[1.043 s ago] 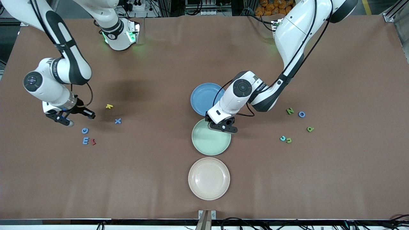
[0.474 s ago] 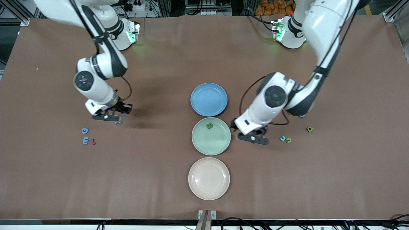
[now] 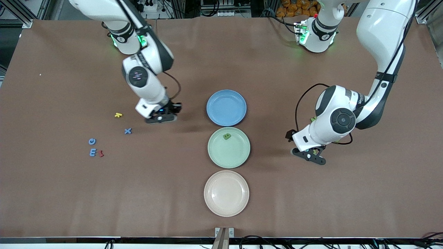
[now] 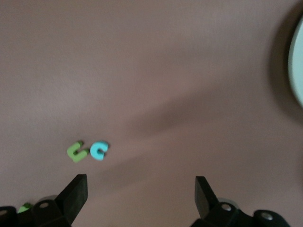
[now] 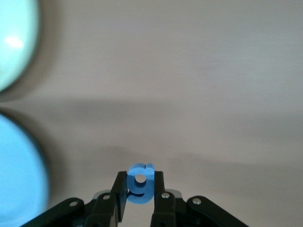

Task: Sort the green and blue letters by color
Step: 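Drop the blue g onto the blue plate while the left gripper returns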

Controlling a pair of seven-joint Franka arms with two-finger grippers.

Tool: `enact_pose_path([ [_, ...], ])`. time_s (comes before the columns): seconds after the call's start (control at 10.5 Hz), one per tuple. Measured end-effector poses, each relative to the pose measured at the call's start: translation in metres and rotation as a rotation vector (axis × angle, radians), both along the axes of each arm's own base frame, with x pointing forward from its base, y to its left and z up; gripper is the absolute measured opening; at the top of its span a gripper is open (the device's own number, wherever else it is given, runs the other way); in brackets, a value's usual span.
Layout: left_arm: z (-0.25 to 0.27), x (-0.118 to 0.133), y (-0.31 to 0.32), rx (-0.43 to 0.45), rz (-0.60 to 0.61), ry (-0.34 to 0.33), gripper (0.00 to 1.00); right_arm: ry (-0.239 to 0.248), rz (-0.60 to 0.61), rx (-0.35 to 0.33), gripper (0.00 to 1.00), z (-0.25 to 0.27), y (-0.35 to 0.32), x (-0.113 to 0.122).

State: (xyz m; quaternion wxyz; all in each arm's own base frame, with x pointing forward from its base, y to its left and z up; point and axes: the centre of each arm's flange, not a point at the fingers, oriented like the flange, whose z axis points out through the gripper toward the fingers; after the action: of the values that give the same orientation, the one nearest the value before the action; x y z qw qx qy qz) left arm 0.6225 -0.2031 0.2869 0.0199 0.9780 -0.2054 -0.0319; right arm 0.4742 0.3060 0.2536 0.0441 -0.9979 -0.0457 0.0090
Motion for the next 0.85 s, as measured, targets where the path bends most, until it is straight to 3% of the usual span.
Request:
enact_pose_path([
  [0.19, -0.005, -0.039, -0.003, 0.032, -0.097, 0.031, 1.0, -0.007, -0.02, 0.031, 0.26, -0.002, 0.076, -0.009],
  [0.57, -0.019, -0.108, 0.018, 0.058, -0.28, 0.008, 1.0, 0.015, -0.065, 0.05, 0.26, -0.023, 0.153, -0.032],
  [0.76, -0.028, -0.115, 0.053, 0.049, -0.357, -0.006, 1.0, 0.023, -0.126, 0.059, 0.29, -0.022, 0.169, -0.038],
  [0.85, -0.035, -0.116, 0.074, 0.038, -0.387, -0.015, 1.0, 0.033, -0.16, 0.058, 0.41, -0.021, 0.173, -0.04],
])
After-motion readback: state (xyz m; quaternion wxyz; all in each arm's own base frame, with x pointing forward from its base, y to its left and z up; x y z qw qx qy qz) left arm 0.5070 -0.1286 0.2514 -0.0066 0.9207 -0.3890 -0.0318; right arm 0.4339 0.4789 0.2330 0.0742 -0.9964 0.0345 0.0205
